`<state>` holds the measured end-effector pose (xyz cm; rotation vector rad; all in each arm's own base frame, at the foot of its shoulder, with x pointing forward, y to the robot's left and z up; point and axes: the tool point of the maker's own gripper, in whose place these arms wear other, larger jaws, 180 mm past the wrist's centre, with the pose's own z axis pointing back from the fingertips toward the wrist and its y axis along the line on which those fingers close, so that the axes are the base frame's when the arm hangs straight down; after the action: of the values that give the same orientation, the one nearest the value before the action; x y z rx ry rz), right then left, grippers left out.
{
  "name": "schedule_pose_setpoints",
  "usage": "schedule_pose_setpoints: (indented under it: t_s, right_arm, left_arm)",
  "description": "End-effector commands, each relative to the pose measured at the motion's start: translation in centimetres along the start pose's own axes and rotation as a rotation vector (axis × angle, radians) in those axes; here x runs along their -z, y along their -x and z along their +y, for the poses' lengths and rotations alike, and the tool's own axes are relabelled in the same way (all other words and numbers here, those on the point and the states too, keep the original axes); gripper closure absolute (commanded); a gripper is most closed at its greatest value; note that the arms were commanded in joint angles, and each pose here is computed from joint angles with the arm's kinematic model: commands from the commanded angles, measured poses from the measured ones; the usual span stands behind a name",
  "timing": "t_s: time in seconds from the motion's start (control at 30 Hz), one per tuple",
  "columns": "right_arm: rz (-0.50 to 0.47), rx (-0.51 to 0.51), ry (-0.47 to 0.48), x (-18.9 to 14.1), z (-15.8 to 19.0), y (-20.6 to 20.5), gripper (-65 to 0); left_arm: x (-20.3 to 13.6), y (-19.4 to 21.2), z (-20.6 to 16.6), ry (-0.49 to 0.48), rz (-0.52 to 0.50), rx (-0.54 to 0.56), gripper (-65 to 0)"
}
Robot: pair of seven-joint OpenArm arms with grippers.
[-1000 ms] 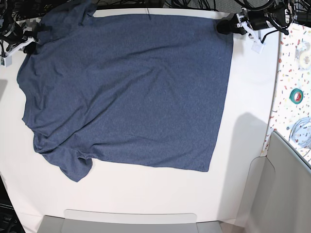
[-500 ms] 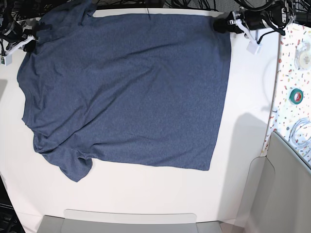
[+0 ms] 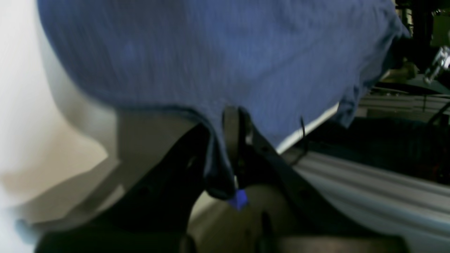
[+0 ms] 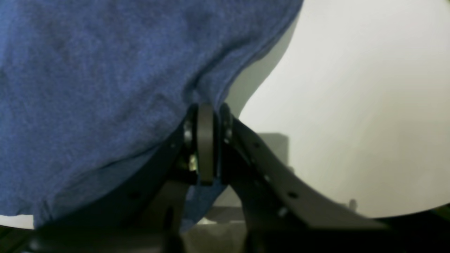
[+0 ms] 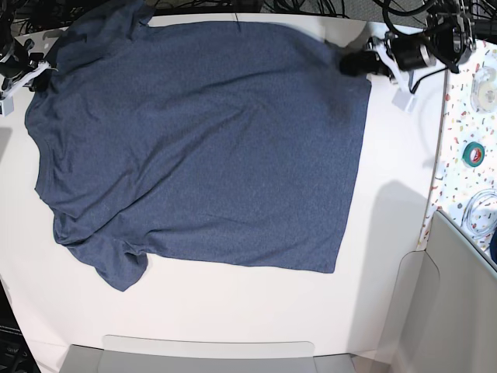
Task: Layout the t-shirt on the table in an organized manner, then fold the t-shirt properly
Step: 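Grasp the shirt's collar-side edge with both grippers at its two ends, then lift the grasped edge with both grippers and fold it over the shirt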
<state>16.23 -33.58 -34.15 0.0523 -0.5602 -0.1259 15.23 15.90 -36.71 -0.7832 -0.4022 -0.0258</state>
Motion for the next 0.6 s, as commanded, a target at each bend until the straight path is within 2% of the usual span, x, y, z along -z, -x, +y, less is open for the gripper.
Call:
schedule_pose_setpoints:
  t_s: [0.0,0.23,0.43,0.57]
  right_arm:
    - [-0.065,-0.025,-0.014,-0.6,0.2,-2.1,0.0]
    - [-0.203,0.001,-0.106,-0.7,2.1,-6.5,0.0]
    - [-0.278,0.009,-0.128,-0.9,2.6,-9.1,0.0]
    - [-0.330,0.042,-0.110,-1.6,1.9,-10.2,0.0]
  left_arm:
    - [-0.4,-1.8,-0.7,0.021,-0.049,0.037,0.0]
    - [-0.4,-6.8,-1.6,0.038,-0.142,0.127,0.0]
    - [-0.8,-10.0,-2.2,0.042,-0.207,0.180,0.0]
    - [-2.7,-12.2,-1.4,0.002,-0.288,0.184,0.0]
